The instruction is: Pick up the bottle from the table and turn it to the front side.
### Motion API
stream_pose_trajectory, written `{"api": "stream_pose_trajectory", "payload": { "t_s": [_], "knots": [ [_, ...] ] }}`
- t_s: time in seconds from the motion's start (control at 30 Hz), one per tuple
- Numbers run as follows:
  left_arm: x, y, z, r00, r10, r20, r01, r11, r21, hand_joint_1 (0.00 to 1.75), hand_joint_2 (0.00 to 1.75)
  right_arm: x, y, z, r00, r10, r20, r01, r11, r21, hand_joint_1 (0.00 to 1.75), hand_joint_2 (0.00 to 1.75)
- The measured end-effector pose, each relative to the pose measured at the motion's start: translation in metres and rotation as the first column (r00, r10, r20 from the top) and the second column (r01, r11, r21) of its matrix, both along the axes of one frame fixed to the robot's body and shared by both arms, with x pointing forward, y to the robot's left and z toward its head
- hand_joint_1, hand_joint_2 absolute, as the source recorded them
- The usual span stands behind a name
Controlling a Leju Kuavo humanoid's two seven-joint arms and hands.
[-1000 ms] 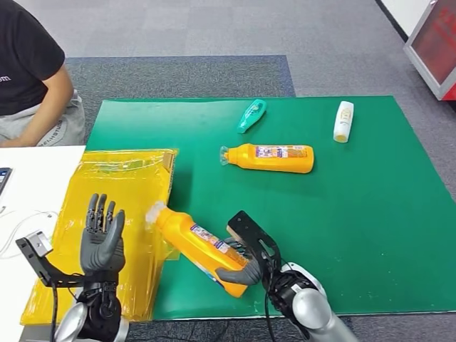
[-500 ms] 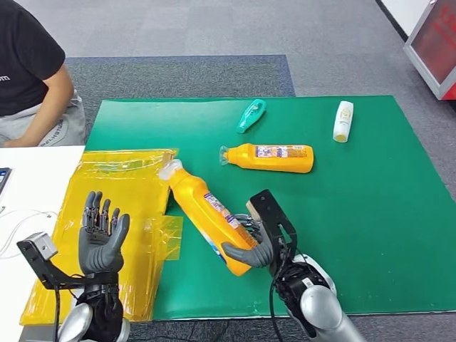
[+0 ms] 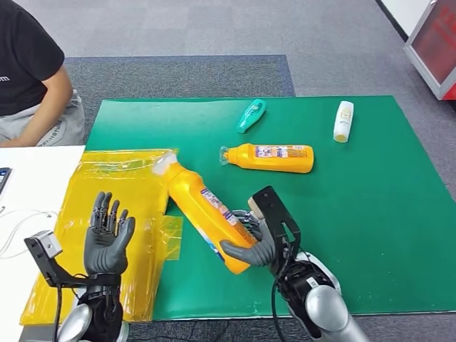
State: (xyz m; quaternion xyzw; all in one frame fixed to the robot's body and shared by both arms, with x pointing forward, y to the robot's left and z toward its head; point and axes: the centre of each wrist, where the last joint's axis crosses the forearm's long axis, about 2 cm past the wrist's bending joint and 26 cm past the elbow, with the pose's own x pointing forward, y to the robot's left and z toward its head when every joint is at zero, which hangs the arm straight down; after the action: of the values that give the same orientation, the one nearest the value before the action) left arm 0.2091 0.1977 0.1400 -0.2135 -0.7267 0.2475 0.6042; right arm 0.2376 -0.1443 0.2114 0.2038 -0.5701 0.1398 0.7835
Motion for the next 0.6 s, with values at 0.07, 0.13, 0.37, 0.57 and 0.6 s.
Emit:
{"api": "stream_pose_trajectory", "payload": {
  "t_s": [0.07,0.13,0.37,0.57,0.6],
  "knots": [
    [0.003,-0.001,0.001,1.000,-0.012,-0.006,0.012,1.000,-0.015,0.00,1.75,-0.001,0.002,0.002,0.999,0.036,0.003,-0.036,0.999,0.009,1.75,1.75],
    [0.005,-0.003,0.002,1.000,-0.017,-0.009,0.017,1.000,-0.026,0.00,1.75,-0.002,0.004,0.003,0.998,0.063,0.009,-0.063,0.998,0.013,1.75,1.75],
    [0.032,-0.021,0.018,0.994,-0.106,0.034,0.109,0.987,-0.120,0.00,1.75,-0.003,0.017,0.016,0.979,0.194,0.062,-0.195,0.981,0.020,1.75,1.75],
    [0.045,-0.028,0.025,0.989,-0.140,0.041,0.145,0.976,-0.163,0.00,1.75,-0.002,0.020,0.019,0.972,0.224,0.069,-0.227,0.974,0.028,1.75,1.75],
    [0.047,-0.030,0.027,0.988,-0.147,0.042,0.152,0.974,-0.170,0.00,1.75,-0.002,0.021,0.020,0.971,0.230,0.071,-0.232,0.972,0.029,1.75,1.75]
  ]
}}
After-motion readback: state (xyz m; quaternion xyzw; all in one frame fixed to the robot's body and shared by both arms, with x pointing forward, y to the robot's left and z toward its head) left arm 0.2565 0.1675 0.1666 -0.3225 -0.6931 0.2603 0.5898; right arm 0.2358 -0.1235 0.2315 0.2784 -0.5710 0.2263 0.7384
